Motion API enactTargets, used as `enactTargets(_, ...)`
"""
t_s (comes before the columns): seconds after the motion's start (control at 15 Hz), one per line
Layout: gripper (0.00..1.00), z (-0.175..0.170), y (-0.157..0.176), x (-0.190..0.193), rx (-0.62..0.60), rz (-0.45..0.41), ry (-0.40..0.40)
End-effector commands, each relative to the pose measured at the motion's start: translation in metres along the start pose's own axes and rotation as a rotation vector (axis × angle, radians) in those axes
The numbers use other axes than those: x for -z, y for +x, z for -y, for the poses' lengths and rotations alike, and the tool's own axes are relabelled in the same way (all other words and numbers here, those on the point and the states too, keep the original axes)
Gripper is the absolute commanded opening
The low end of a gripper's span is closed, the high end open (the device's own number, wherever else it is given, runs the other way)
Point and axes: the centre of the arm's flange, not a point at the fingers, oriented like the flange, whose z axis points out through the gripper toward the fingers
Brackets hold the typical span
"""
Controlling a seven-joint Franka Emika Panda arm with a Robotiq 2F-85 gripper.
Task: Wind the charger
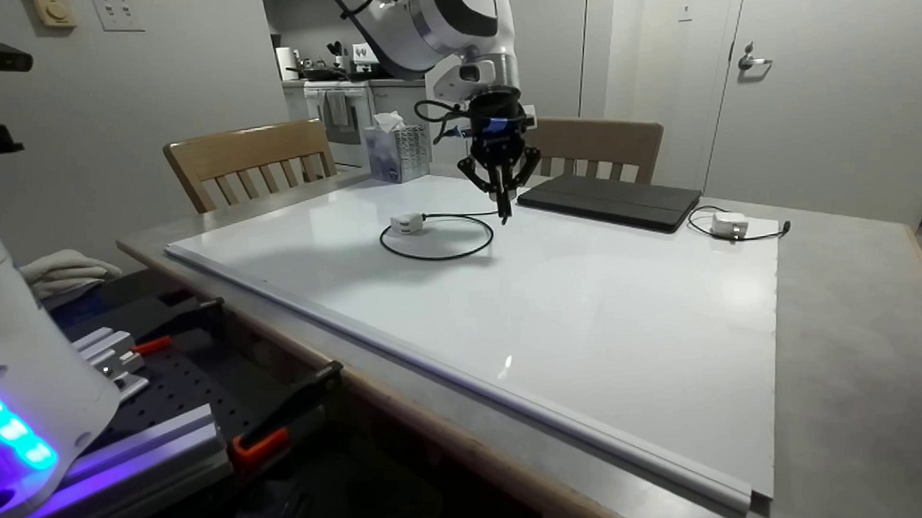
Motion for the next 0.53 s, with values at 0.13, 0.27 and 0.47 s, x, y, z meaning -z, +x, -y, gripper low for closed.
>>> enactTargets(0.13,0.01,0.036,0.014,-0.014,-0.172,0.021,-0.031)
enactTargets(0.27,0.01,0.043,0.026,-0.018,-0.229,0.003,-0.065)
enactTargets(0.47,0.01,0.033,0.035,-0.027,-0.221,-0.168,-0.139)
